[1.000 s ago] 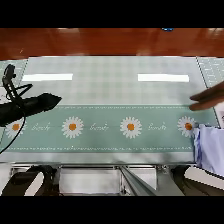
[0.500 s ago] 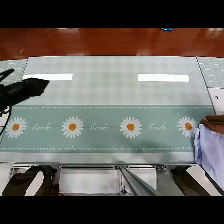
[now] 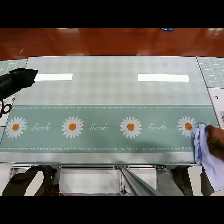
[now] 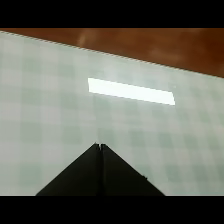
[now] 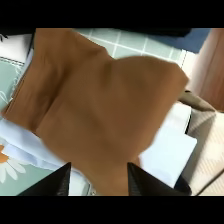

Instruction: Fold the shirts.

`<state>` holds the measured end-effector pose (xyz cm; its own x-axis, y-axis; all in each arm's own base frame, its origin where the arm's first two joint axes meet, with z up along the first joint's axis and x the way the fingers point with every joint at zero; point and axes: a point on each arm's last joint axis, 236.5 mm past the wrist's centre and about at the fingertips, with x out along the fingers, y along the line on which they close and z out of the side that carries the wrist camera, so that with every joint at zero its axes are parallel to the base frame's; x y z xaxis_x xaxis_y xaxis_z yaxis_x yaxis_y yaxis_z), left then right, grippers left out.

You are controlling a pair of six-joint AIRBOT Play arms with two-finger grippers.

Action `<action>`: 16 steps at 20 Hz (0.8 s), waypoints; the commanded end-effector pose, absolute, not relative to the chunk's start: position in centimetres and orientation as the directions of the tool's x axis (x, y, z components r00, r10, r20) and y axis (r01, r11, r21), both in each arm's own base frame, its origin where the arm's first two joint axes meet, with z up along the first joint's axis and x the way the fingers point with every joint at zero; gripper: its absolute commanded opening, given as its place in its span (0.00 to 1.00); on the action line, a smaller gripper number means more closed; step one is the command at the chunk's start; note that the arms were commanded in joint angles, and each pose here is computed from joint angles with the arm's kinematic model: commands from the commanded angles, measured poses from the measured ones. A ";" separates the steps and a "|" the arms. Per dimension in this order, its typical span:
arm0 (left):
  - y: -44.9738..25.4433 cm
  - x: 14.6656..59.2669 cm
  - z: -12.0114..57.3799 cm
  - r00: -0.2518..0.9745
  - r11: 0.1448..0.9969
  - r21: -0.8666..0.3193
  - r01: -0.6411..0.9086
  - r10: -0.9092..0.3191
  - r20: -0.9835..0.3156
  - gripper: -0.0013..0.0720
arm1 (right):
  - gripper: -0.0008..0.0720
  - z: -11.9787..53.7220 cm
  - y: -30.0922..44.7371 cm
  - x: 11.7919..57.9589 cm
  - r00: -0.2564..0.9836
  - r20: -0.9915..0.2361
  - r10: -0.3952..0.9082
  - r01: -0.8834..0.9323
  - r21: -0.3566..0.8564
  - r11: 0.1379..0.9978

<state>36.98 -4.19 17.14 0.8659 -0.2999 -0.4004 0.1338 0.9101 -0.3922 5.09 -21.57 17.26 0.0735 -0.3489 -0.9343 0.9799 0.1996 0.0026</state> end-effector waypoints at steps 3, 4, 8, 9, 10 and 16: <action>-2.5 39.0 17.0 0.893 0.918 -0.388 0.083 -0.242 -0.380 0.04 | 0.58 16.0 -18.5 2.9 -0.008 -0.968 -0.249 0.986 -0.049 0.158; -2.4 39.5 17.2 0.894 0.918 -0.387 0.083 -0.240 -0.378 0.04 | 0.57 15.9 -18.6 3.6 0.020 -0.970 -0.242 0.985 -0.023 0.174; -2.9 42.0 21.5 0.912 0.893 -0.433 0.124 -0.275 -0.306 0.04 | 0.37 17.8 -20.2 12.3 0.356 -0.914 -0.195 0.912 0.294 0.287; -3.6 42.7 22.9 0.911 0.880 -0.450 0.150 -0.301 -0.283 0.04 | 0.23 19.8 -20.5 16.7 0.514 -0.840 -0.175 0.831 0.437 0.344; -5.1 43.3 24.2 0.898 0.865 -0.461 0.195 -0.347 -0.270 0.04 | 0.11 22.2 -20.0 21.1 0.653 -0.745 -0.137 0.718 0.551 0.426; -17.2 46.7 23.0 0.679 0.803 -0.458 0.380 -0.579 -0.451 0.04 | 0.05 24.1 -2.5 41.2 0.800 -0.585 0.134 0.146 0.406 0.902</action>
<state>45.61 -12.57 25.17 0.7922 -0.5178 -0.3229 0.3585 0.8231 -0.4404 33.53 -12.19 23.74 0.7605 0.0318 -0.6486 0.4005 0.7633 0.5070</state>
